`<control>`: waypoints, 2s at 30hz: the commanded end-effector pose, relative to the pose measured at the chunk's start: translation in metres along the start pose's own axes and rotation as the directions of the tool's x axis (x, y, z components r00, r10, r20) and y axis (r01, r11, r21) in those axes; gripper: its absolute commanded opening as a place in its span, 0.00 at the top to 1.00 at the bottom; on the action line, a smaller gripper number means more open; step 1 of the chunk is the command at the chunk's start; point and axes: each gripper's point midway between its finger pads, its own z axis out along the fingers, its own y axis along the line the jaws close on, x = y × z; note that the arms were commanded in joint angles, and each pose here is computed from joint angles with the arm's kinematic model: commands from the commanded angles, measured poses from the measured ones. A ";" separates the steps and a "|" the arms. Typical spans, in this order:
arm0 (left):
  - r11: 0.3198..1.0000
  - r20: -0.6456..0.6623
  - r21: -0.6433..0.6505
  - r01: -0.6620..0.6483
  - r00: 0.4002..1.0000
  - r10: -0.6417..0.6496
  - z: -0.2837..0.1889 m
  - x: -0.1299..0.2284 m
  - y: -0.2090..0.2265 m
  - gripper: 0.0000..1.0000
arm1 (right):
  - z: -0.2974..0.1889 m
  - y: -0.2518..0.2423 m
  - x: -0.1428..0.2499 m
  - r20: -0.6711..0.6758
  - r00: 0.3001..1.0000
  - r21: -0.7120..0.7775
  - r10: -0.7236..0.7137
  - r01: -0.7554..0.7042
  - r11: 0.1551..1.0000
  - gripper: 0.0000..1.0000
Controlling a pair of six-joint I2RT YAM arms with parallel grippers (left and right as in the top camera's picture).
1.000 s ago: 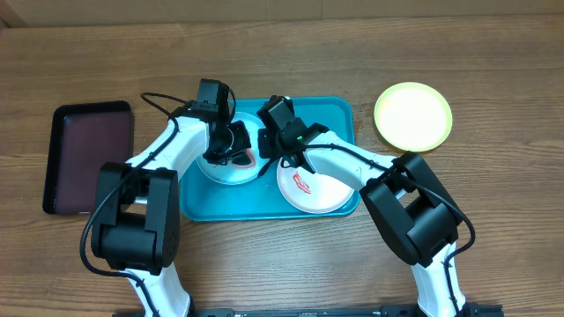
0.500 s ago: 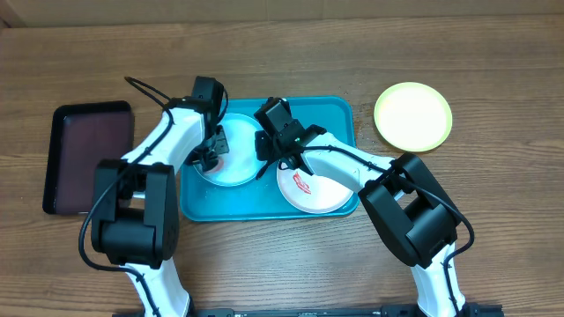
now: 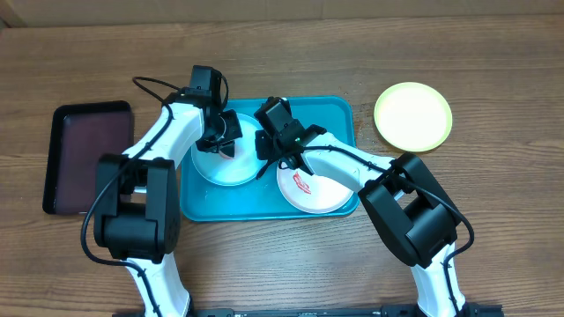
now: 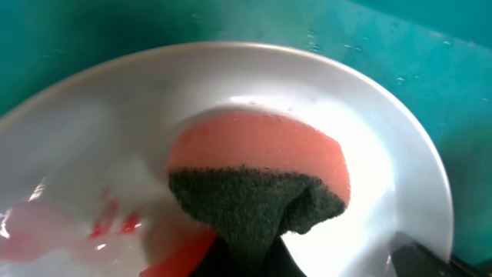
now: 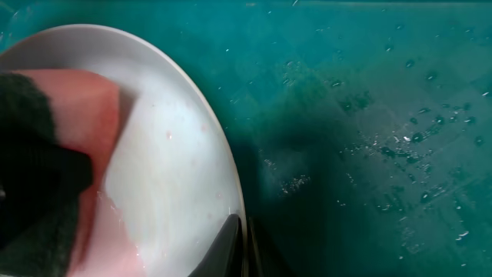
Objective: Clean dirty plates on tray and stack at the side
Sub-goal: 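Scrub the white plate's red sauce with the sponge in the left gripper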
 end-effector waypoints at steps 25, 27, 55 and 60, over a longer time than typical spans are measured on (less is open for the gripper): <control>0.892 -0.066 -0.452 -0.003 0.997 -0.030 -0.012 -0.022 0.107 0.96 | 0.005 -0.018 0.006 -0.015 1.000 0.064 -0.004 0.005 0.998 0.96; 0.899 -0.063 -0.439 -0.001 0.998 -0.029 -0.021 -0.028 0.100 0.96 | 0.005 -0.018 0.006 -0.015 1.000 0.064 -0.004 0.005 0.998 0.96; 0.926 -0.241 -0.355 -0.126 0.970 0.040 0.003 0.021 0.084 0.96 | 0.005 -0.015 0.001 0.005 1.000 0.051 -0.003 0.003 0.999 0.96; 0.853 -0.232 -0.504 -0.134 0.973 0.015 -0.015 0.018 0.108 0.96 | 0.005 -0.015 0.001 0.005 1.000 0.052 -0.003 0.003 0.999 0.96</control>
